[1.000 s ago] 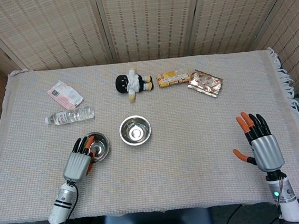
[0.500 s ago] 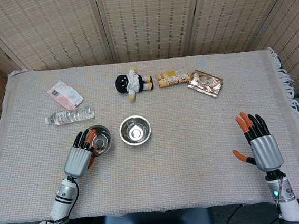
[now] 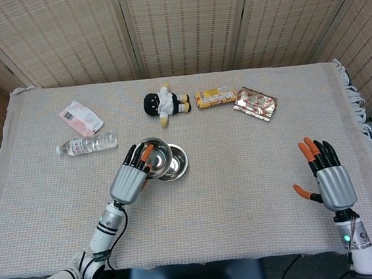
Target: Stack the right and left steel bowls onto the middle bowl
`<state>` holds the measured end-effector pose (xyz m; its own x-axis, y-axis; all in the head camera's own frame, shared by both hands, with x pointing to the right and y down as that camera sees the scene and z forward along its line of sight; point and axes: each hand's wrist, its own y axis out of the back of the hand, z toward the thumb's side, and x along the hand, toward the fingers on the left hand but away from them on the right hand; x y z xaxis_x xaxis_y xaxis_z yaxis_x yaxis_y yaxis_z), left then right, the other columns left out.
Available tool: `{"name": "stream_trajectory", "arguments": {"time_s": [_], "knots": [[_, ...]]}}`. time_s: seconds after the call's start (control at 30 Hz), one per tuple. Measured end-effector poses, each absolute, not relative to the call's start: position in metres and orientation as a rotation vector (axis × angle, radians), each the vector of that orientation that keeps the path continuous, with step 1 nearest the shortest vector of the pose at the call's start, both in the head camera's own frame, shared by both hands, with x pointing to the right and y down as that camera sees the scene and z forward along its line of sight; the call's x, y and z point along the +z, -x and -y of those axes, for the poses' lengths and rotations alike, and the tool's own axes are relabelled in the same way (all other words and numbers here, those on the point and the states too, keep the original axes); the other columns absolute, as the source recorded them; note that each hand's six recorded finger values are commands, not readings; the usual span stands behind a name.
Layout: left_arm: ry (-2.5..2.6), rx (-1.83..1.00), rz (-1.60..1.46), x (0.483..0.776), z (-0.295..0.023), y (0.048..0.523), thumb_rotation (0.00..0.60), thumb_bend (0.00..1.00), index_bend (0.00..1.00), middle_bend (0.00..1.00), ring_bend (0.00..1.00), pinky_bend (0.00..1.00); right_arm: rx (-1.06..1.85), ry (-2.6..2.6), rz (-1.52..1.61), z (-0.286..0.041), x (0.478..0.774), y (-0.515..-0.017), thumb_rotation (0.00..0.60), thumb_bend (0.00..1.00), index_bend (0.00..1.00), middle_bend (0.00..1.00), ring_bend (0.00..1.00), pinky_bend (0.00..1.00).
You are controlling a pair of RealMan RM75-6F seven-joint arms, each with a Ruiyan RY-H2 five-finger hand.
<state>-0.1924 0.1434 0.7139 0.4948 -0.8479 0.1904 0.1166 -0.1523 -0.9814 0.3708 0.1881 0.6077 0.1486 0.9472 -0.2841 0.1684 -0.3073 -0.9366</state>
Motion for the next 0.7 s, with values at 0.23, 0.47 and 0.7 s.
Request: {"name": "stream_trajectory", "arguments": {"time_s": [0.23, 0.47, 0.7], "knots": [[1.509, -0.978, -0.575, 0.735, -0.150, 0.164, 0.600, 0.42, 0.25, 0.01, 0.00, 0.13, 1.240, 1.613, 1.145, -0.184, 0.597, -0.382, 0.554, 0.09, 0.00, 0.00, 0.00, 0.00], [1.498, -1.005, -0.546, 0.745, -0.151, 0.153, 0.600, 0.42, 0.00, 0.00, 0.00, 0.13, 1.242, 1.619, 1.159, -0.184, 0.592, -0.385, 0.557, 0.09, 0.00, 0.00, 0.00, 0.00], [1.524, -0.991, -0.564, 0.735, -0.155, 0.154, 0.600, 0.42, 0.00, 0.00, 0.00, 0.13, 1.229, 1.609, 1.160, -0.185, 0.586, -0.384, 0.560, 0.09, 0.00, 0.00, 0.00, 0.00]]}}
